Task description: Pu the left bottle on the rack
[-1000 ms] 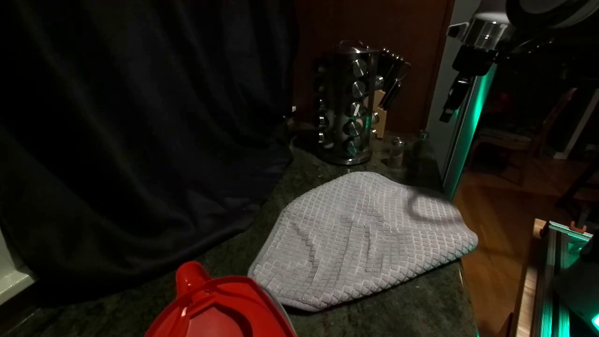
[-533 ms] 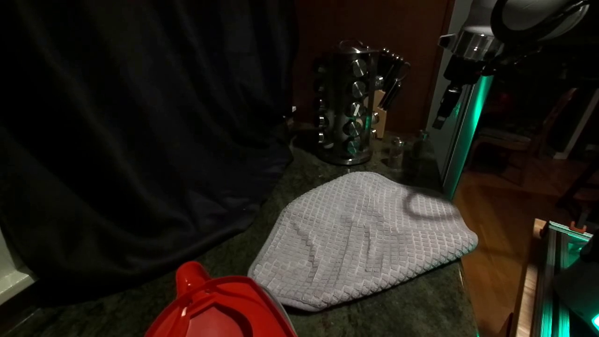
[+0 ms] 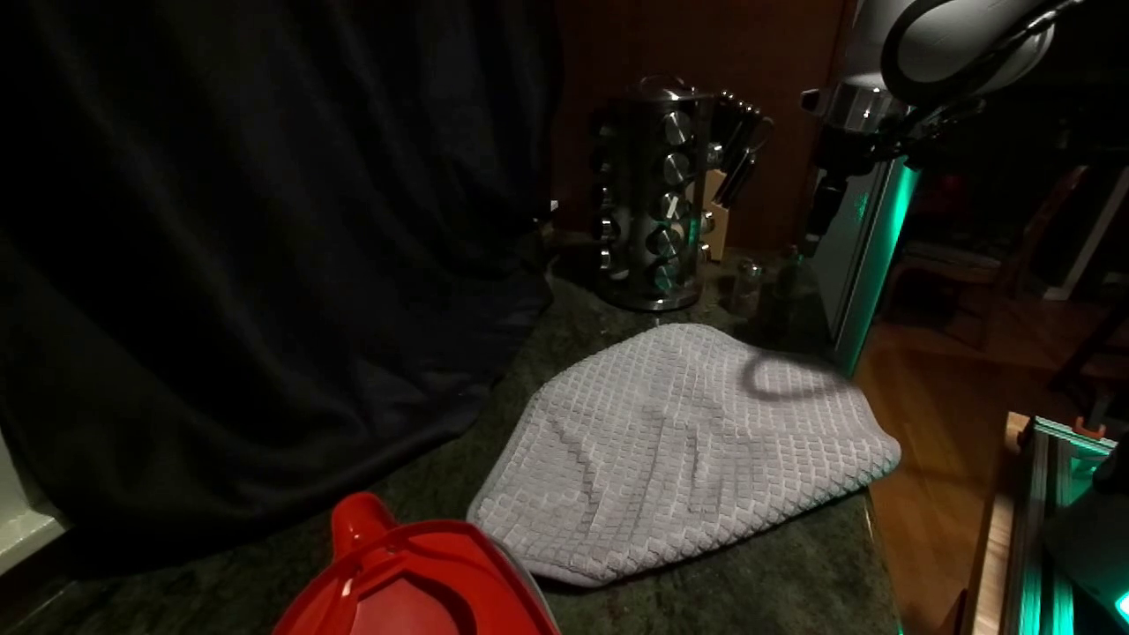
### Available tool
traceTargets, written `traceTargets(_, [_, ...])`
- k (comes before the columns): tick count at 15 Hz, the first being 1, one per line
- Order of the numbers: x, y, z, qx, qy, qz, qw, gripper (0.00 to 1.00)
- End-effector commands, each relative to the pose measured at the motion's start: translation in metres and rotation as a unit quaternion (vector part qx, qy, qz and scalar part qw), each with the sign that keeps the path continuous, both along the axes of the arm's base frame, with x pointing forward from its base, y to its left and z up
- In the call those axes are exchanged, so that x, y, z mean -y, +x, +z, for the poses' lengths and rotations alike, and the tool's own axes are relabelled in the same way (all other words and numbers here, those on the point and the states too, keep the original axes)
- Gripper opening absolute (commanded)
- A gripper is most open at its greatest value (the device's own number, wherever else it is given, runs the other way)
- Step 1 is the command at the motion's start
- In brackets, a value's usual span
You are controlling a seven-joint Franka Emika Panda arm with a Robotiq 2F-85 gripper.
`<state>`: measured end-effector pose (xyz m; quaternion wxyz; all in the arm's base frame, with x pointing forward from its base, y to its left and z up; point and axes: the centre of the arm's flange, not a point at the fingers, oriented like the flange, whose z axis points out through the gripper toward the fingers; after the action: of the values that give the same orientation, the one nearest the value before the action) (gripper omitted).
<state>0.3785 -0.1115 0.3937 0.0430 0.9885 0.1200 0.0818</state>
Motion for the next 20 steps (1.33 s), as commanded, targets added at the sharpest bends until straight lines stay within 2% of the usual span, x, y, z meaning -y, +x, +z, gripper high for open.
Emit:
traceTargets(1, [0.001,0.024,-0.011,-0.002,0.001,0.003,1.0000,1.00])
traceTargets(11, [-0.010,0.053,-0.028,0.000,0.030,0.000,0.9995,1.00])
traceTargets(20, [-0.008,0.064,-0.036,-0.008,0.030,-0.001,0.9995,1.00])
